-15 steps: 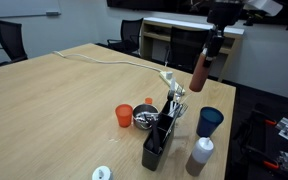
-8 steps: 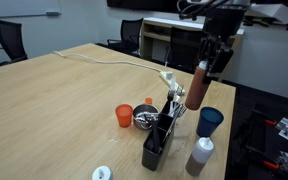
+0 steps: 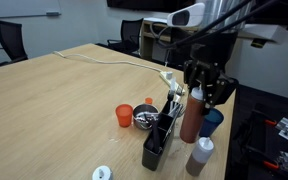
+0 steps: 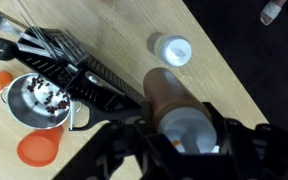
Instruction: Pick the sauce bottle and move it to the left on the table
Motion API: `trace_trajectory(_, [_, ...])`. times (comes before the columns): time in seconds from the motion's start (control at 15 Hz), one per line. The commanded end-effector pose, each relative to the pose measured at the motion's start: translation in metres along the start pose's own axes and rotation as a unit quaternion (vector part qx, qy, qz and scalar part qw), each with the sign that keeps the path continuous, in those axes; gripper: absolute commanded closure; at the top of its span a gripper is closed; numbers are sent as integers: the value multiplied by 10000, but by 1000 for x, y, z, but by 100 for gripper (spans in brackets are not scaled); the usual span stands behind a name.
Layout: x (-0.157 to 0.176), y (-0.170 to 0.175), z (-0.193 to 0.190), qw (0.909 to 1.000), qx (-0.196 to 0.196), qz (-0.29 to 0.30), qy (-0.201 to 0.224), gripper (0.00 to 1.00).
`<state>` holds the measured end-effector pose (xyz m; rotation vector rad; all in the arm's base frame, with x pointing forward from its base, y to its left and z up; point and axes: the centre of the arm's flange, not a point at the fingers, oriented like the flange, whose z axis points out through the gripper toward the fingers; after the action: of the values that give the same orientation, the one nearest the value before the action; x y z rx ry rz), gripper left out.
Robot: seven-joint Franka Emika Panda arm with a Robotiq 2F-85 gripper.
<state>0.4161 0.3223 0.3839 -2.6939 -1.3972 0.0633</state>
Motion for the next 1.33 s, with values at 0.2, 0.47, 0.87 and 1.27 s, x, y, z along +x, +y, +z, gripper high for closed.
trace_trajectory(0.2, [40,-18,13,9931,375,-1109,41,73])
trace_trajectory(0.47, [37,-25,66,9861,890,-1396,-115,73])
trace_trajectory(0.87, [37,-32,139,9818,1256,-1416,143,73])
trace_trajectory(1.27, [37,-35,164,9821,883,-1666,-21,73])
